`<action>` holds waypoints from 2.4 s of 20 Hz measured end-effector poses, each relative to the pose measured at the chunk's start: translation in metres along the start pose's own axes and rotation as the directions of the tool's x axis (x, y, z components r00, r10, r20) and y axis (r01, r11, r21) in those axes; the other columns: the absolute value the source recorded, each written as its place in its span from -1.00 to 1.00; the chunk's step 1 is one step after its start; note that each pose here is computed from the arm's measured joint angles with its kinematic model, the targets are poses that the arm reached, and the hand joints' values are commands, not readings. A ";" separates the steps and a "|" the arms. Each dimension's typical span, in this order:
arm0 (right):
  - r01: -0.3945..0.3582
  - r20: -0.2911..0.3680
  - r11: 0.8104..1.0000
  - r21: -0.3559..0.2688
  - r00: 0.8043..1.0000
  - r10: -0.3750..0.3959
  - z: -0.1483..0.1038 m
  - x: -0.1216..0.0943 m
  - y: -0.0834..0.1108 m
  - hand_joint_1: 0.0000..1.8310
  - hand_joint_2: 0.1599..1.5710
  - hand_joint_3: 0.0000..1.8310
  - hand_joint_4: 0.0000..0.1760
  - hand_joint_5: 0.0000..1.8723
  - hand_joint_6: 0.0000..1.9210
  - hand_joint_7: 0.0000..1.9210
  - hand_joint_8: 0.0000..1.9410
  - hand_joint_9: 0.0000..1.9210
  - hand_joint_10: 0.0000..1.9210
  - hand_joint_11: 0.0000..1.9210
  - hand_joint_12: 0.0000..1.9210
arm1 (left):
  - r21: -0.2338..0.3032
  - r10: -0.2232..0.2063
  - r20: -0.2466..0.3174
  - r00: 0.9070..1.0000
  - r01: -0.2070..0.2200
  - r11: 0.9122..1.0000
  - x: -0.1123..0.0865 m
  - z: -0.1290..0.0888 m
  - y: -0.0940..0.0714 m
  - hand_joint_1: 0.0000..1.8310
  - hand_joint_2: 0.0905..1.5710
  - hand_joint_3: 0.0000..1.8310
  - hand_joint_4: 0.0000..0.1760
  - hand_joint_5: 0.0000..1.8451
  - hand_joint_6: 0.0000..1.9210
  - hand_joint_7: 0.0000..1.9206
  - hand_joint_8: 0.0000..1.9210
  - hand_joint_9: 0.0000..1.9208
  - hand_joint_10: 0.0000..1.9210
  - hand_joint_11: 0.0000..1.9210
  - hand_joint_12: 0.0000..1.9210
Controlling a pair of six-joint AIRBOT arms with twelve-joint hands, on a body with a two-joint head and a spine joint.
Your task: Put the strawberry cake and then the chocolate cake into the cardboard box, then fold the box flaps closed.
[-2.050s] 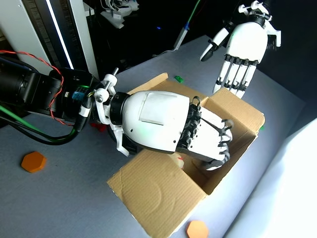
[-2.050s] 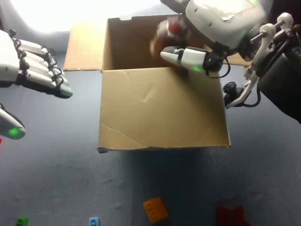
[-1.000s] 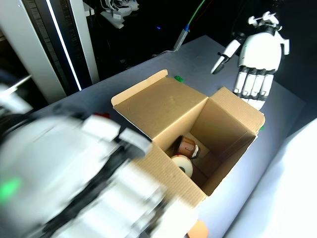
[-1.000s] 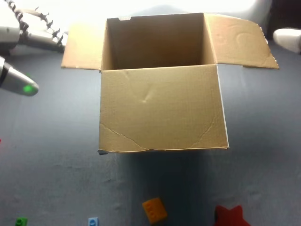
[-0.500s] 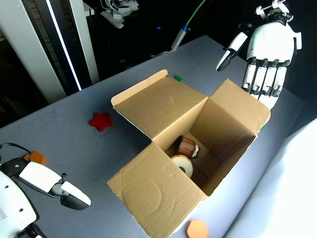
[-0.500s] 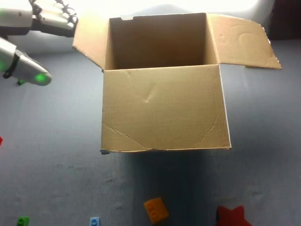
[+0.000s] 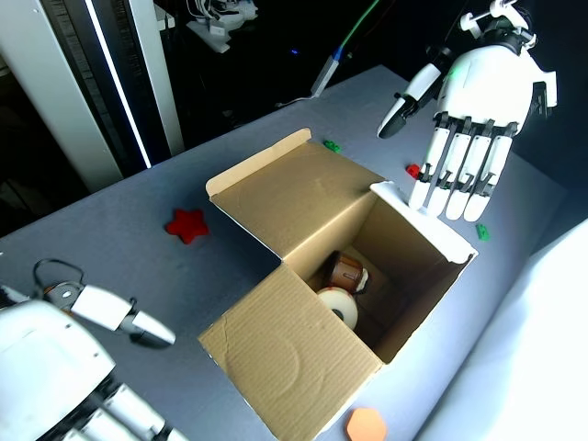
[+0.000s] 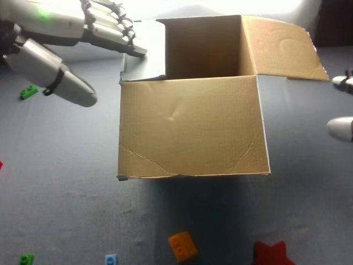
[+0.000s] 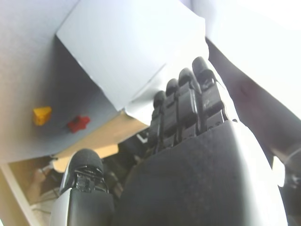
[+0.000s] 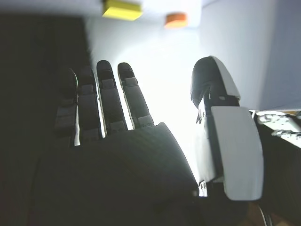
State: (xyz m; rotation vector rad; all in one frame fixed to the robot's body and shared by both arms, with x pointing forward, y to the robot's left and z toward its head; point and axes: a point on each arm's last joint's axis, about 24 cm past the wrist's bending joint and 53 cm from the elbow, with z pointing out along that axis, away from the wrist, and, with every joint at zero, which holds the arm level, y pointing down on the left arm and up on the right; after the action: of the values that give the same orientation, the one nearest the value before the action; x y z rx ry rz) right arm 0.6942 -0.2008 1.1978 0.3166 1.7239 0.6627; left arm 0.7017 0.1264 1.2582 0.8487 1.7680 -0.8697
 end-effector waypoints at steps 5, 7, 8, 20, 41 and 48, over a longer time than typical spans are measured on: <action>0.144 -0.055 0.987 -0.066 0.987 -0.148 0.002 0.047 0.014 -1.00 0.51 -1.00 -1.00 -0.88 -0.99 -0.84 -1.00 -0.85 -0.99 -1.00 -0.52 | 0.037 0.024 -0.041 0.999 -0.023 0.999 0.008 0.026 -0.012 -1.00 0.45 -1.00 -1.00 -0.87 -1.00 -0.82 -1.00 -0.82 -0.99 -1.00 -0.43; 0.157 -0.040 0.983 -0.100 0.986 -0.161 0.004 0.052 0.026 -1.00 0.52 -1.00 -1.00 -0.89 -1.00 -0.85 -1.00 -0.86 -1.00 -1.00 -0.50 | 0.041 0.035 -0.074 0.997 -0.032 0.999 0.020 0.031 -0.014 -1.00 0.45 -1.00 -1.00 -0.87 -1.00 -0.83 -1.00 -0.84 -1.00 -1.00 -0.43; 0.144 -0.023 0.984 -0.109 0.989 -0.147 0.005 0.050 0.032 -1.00 0.53 -1.00 -1.00 -0.88 -0.99 -0.84 -1.00 -0.86 -1.00 -1.00 -0.50 | 0.041 0.032 -0.086 0.996 -0.029 0.999 0.026 0.032 -0.014 -1.00 0.44 -1.00 -1.00 -0.86 -1.00 -0.83 -1.00 -0.84 -1.00 -1.00 -0.43; -0.019 0.213 0.973 -0.232 0.975 0.070 -0.020 -0.059 0.098 -1.00 0.45 -1.00 -1.00 -0.92 -1.00 -0.87 -1.00 -0.87 -0.99 -1.00 -0.48 | 0.025 0.050 -0.062 0.997 -0.049 0.999 0.012 0.023 -0.010 -1.00 0.46 -1.00 -1.00 -0.82 -0.99 -0.78 -1.00 -0.80 -1.00 -1.00 -0.38; 0.006 0.079 0.936 -0.352 0.997 0.024 -0.011 -0.007 0.162 -0.97 0.56 -1.00 -1.00 -0.82 -0.99 -0.76 -0.99 -0.79 -0.98 -1.00 -0.38 | -0.119 -0.007 -0.100 0.995 -0.005 0.993 0.053 -0.064 0.027 -1.00 0.40 -1.00 -1.00 -0.78 -1.00 -0.75 -1.00 -0.79 -1.00 -1.00 -0.45; -0.135 0.163 0.955 -0.265 0.970 0.183 -0.029 -0.066 0.104 -0.98 0.57 -1.00 -1.00 -0.83 -0.99 -0.79 -1.00 -0.85 -1.00 -1.00 -0.56 | -0.062 -0.068 -0.189 0.980 0.057 0.996 0.103 -0.060 -0.001 -1.00 0.42 -1.00 -1.00 -0.76 -1.00 -0.72 -0.99 -0.75 -0.99 -1.00 -0.32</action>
State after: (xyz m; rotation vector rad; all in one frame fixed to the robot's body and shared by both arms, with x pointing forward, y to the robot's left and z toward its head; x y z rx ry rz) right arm 0.6695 -0.1611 1.3156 0.3307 1.4271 0.9318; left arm 0.6431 0.1941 1.1788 0.8673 1.9864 -0.7961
